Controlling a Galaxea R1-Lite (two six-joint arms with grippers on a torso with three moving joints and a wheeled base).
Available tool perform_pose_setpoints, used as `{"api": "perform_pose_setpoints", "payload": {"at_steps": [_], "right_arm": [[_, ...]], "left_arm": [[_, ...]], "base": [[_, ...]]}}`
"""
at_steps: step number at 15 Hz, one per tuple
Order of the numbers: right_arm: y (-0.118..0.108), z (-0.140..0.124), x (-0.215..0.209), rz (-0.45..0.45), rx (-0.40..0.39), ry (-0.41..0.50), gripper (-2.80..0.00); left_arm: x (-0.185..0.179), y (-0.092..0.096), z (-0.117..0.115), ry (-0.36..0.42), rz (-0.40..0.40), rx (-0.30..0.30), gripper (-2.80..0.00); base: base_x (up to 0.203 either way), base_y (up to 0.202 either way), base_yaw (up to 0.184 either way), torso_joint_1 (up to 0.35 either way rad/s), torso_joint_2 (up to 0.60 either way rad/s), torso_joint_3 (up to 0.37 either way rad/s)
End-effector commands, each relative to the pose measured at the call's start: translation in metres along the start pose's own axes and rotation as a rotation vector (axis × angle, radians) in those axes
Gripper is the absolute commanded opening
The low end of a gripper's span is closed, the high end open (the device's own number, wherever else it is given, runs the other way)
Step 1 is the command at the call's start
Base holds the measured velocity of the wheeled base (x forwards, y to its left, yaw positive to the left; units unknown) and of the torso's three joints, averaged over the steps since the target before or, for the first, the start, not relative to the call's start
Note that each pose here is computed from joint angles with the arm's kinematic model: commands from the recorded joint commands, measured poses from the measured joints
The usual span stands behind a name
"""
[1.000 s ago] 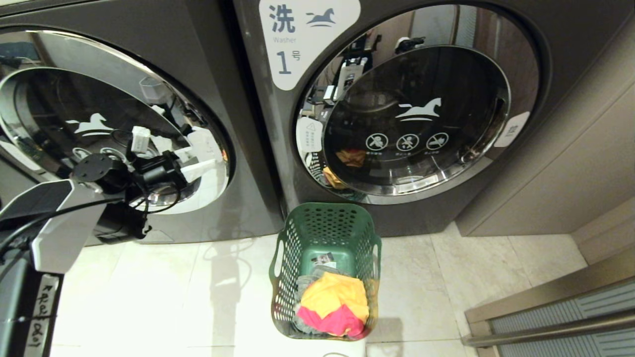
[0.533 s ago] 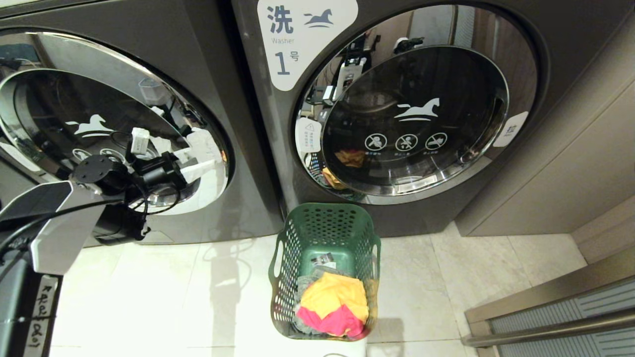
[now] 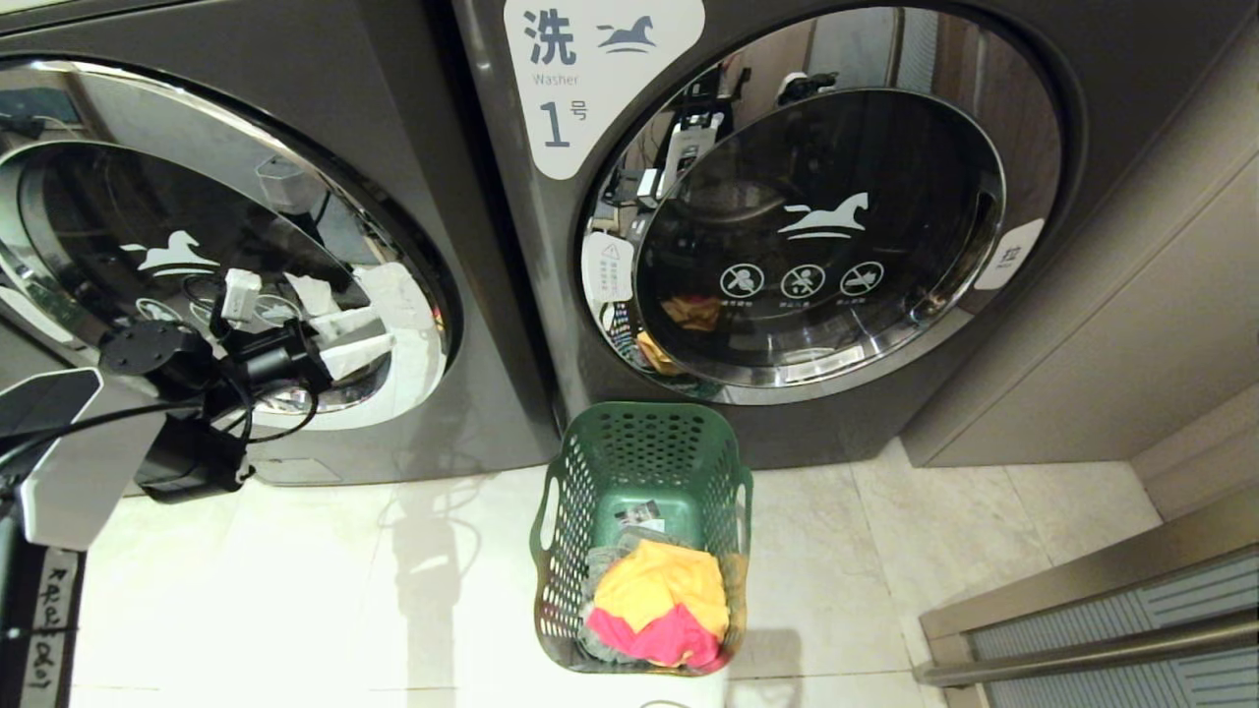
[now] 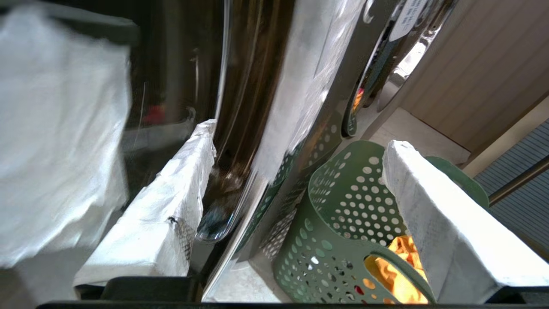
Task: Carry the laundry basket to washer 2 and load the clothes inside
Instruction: Open the lid of the washing machine
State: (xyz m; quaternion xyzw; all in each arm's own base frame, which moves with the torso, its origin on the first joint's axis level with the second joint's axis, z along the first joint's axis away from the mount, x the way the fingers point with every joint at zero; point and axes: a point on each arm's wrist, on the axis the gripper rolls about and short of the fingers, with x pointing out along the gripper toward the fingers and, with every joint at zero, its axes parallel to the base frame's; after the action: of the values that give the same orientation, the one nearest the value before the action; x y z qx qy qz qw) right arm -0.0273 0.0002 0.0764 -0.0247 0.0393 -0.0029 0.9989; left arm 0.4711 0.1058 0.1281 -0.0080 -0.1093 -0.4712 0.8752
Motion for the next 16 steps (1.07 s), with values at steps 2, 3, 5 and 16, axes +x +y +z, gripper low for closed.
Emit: {"api": "perform_pose_setpoints", "payload": {"at_steps": [2, 3, 5, 16], "right_arm": [[0.0, 0.0, 0.0, 0.0, -0.001, 0.001, -2.8], [0.0, 0.0, 0.0, 0.0, -0.001, 0.001, -2.8], [0.0, 0.0, 0.0, 0.0, -0.001, 0.001, -2.8], [0.0, 0.0, 0.0, 0.0, -0.001, 0.001, -2.8]], "left_arm": [[-0.019, 0.004, 0.014, -0.004, 0.04, 0.035, 0.0], [-0.024, 0.004, 0.017, -0.003, 0.049, 0.035, 0.0], [-0.035, -0.002, 0.033, 0.002, 0.075, 0.034, 0.0], [-0.13, -0.235, 0.263, -0.03, 0.412, 0.444, 0.0]], "base": [[0.0, 0.0, 0.0, 0.0, 0.0, 0.0], [0.0, 0.0, 0.0, 0.0, 0.0, 0.0], [0.0, 0.0, 0.0, 0.0, 0.0, 0.0], [0.0, 0.0, 0.0, 0.0, 0.0, 0.0]]}}
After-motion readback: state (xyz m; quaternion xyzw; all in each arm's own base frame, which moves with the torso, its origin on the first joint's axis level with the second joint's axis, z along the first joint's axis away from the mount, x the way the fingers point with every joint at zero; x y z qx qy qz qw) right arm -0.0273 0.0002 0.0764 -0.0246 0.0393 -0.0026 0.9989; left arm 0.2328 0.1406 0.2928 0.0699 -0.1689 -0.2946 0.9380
